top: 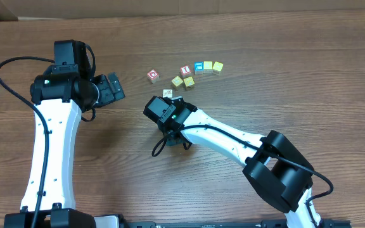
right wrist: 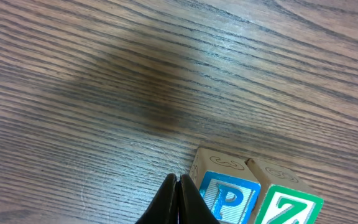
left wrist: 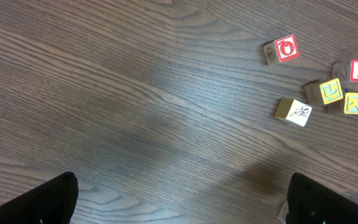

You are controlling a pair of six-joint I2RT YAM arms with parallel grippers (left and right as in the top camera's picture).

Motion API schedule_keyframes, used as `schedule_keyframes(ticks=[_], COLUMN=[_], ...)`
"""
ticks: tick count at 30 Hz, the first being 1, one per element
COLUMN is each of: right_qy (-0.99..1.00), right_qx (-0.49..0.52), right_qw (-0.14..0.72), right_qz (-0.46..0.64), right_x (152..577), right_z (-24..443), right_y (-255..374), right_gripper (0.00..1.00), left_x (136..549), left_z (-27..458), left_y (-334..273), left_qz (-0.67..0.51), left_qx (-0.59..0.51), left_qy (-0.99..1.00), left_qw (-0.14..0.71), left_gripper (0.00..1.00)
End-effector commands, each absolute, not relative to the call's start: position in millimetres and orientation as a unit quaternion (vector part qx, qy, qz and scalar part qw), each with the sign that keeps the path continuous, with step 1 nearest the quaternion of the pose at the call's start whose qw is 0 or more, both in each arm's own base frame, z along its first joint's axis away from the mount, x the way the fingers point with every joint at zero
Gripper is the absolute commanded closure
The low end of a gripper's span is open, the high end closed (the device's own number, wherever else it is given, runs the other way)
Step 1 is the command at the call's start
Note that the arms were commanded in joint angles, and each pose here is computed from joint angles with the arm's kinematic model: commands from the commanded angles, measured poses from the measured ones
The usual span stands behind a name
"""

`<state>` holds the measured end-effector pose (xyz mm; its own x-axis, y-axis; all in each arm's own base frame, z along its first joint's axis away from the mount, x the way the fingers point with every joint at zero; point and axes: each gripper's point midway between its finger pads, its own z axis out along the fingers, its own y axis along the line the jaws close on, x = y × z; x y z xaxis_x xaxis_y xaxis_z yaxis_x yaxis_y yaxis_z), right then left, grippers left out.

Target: Flip 4 blocks

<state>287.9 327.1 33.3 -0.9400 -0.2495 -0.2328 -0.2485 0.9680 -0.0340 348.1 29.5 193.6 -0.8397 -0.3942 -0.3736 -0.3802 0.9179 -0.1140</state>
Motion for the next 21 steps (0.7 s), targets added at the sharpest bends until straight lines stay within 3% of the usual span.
schedule_keyframes(ticks=[1,21], right_qy=[0.985,0.986], right_qx=[-0.12,-0.127], right_qw=[0.122,0.108], right_qz=[-0.005,-0.018], right_x=[289.7,285.2], right_z=[31.0,24.2], right_y=[325.5,320.1], right_gripper=[0.96,0.96], left_x=[350.2,350.2], left_z=[194.5,194.5], left_y=[32.1,32.1], left_qz=[-0.014,-0.014], left_qx=[-0.208,-0.208], left_qy=[0.957,0.957], left_qw=[0.2,0.2], left_gripper=[0.0,0.0])
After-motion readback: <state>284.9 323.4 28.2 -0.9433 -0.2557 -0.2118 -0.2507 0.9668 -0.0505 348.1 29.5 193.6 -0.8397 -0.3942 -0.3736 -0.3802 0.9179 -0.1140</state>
